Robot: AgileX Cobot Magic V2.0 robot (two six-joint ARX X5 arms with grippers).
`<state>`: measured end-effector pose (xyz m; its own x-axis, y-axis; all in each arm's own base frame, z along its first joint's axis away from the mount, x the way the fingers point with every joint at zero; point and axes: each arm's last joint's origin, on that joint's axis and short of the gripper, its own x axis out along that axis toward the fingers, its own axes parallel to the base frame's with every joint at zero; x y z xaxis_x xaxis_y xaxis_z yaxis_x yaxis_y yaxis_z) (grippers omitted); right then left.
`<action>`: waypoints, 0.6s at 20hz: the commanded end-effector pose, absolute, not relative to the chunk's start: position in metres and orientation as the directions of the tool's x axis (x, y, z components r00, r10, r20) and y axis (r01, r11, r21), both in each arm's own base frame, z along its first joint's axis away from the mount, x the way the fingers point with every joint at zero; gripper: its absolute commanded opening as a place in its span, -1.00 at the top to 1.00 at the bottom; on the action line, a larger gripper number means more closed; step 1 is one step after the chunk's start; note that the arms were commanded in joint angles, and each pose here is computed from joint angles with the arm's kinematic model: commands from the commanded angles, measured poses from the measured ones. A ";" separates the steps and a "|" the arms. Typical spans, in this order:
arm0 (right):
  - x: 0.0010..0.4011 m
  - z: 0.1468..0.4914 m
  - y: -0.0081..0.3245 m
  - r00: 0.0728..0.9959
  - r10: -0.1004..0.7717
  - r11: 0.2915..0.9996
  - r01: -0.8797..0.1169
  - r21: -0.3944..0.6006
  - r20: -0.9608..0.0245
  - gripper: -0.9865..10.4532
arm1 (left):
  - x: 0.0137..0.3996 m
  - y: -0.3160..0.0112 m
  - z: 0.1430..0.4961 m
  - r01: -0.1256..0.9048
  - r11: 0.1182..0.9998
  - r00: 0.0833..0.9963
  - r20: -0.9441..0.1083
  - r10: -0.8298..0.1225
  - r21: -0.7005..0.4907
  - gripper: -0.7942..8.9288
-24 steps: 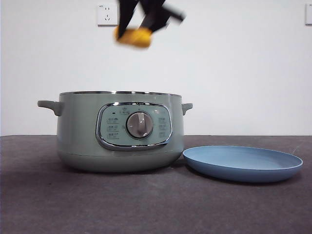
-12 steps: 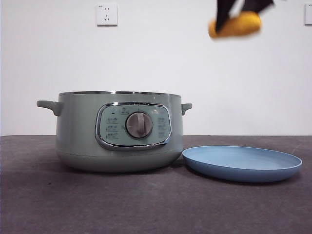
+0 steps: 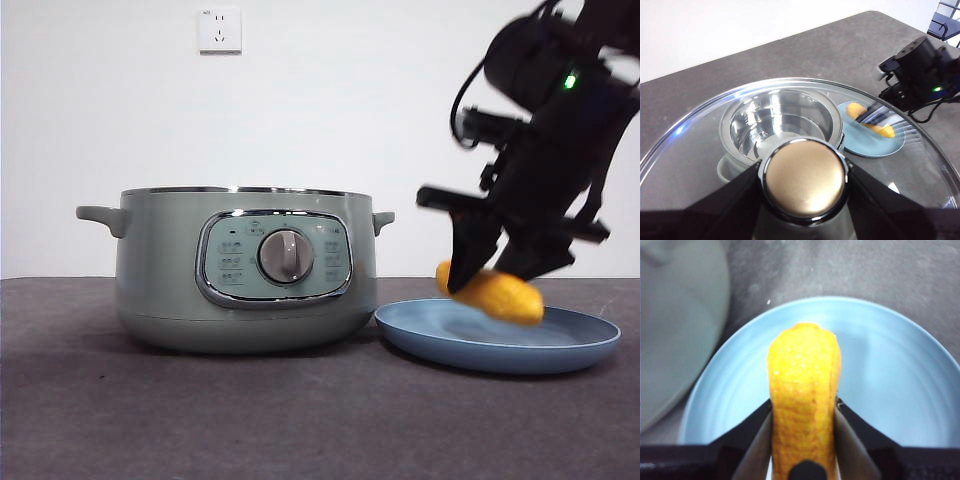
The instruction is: Take the corn out from the steamer,put the corn on the plate,close the lid
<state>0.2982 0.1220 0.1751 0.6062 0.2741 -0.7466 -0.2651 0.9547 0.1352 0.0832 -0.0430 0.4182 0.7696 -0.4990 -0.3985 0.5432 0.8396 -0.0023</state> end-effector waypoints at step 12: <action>0.304 0.143 0.122 0.544 0.240 0.964 -0.231 0.131 -0.804 -0.08 | 0.115 -0.058 0.425 0.556 0.831 0.781 -0.348 -0.519 0.010 0.85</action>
